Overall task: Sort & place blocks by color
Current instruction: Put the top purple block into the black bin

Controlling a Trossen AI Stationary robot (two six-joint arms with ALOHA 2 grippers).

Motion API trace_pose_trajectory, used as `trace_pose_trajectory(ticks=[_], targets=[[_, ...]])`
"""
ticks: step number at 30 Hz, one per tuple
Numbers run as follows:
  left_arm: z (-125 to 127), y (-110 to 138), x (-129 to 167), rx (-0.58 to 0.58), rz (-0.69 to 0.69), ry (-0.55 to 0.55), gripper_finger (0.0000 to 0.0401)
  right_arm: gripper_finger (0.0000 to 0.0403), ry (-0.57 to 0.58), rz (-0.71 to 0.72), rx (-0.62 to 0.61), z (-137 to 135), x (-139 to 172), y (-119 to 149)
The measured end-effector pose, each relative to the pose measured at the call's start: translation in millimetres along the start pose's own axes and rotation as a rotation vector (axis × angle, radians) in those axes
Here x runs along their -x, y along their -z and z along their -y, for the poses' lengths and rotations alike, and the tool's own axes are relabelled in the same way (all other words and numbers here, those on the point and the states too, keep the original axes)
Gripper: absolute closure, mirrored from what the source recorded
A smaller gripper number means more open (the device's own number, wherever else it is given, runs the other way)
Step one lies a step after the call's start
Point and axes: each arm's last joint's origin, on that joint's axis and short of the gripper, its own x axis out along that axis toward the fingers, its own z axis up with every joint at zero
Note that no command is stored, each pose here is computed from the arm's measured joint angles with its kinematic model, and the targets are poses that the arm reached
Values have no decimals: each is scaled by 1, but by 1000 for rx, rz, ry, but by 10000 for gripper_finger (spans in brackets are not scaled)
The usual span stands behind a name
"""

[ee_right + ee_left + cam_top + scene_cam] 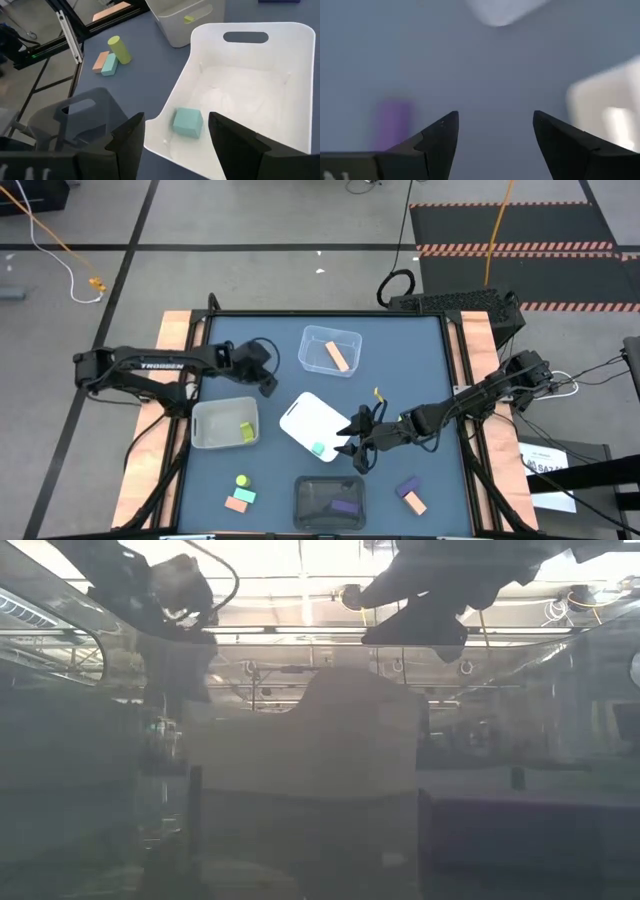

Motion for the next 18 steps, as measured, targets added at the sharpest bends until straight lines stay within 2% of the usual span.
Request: trace_pose_trajectory(ticks=[6, 18], targets=[[-28, 9, 4, 44, -105, -260, 146, 191, 11, 4, 65, 4, -1, -2], [-33, 14, -24, 33, -214, -373, 146, 191, 62, 8, 94, 18, -5, -10]])
